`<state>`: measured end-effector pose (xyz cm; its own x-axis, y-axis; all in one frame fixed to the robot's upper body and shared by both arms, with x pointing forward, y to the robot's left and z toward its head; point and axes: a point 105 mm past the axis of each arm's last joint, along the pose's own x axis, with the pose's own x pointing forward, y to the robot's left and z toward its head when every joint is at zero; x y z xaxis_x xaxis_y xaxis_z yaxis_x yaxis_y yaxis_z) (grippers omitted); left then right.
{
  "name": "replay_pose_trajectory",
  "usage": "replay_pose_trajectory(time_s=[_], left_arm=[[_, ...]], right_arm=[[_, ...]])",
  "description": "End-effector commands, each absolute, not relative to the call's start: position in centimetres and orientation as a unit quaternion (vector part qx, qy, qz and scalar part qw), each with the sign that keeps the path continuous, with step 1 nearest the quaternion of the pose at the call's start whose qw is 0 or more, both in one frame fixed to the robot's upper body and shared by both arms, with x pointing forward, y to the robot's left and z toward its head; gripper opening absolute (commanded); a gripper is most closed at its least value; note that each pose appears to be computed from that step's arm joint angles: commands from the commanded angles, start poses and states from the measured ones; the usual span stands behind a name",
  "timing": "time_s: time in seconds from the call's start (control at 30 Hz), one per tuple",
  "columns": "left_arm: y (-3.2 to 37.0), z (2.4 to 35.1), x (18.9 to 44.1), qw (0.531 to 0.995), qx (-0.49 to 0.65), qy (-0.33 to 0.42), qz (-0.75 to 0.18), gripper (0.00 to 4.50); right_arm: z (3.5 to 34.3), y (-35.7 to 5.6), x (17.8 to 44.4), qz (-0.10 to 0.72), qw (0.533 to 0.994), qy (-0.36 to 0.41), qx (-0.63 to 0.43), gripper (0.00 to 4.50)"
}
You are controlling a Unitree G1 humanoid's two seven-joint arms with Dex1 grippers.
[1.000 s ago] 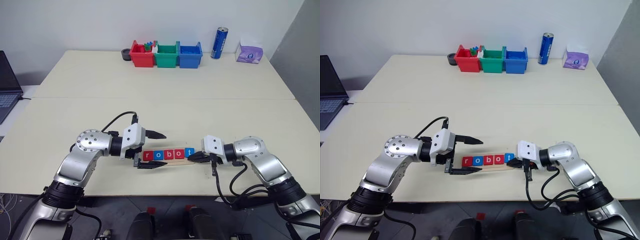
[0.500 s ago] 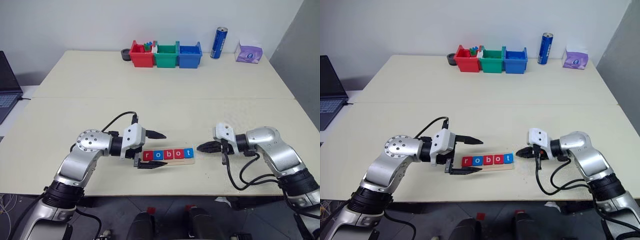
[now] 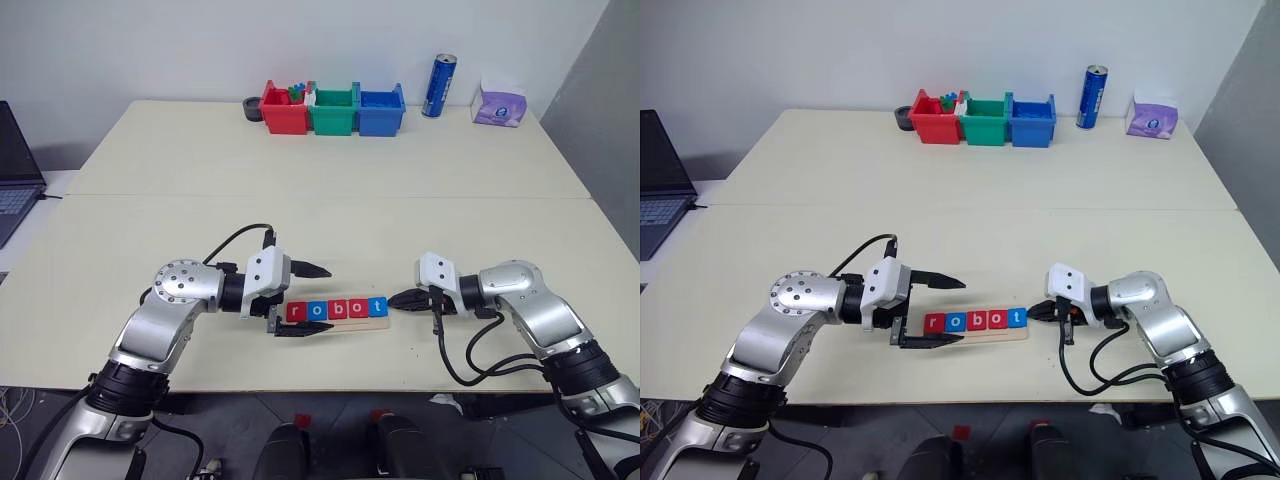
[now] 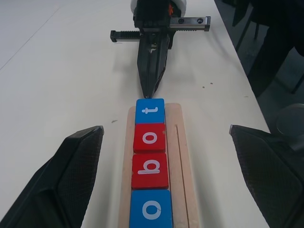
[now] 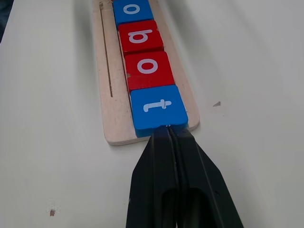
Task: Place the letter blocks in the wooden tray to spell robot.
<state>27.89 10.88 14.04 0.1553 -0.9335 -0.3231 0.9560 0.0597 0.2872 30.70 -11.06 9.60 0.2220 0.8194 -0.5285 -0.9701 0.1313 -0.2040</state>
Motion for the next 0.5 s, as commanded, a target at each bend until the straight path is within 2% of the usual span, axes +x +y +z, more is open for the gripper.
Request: replay_pose_trajectory(time_s=[0.03,0.5], left_arm=[[10.6,14.7,27.5,0.720,0.231,0.009,-0.654,4.50],[10.5,14.8,27.5,0.721,0.230,0.007,-0.654,4.50]], right_arm=[[10.2,-10.7,30.6,0.613,0.731,0.128,-0.272,0.05],[10.1,-9.4,30.8,0.617,0.729,0.119,-0.271,0.05]])
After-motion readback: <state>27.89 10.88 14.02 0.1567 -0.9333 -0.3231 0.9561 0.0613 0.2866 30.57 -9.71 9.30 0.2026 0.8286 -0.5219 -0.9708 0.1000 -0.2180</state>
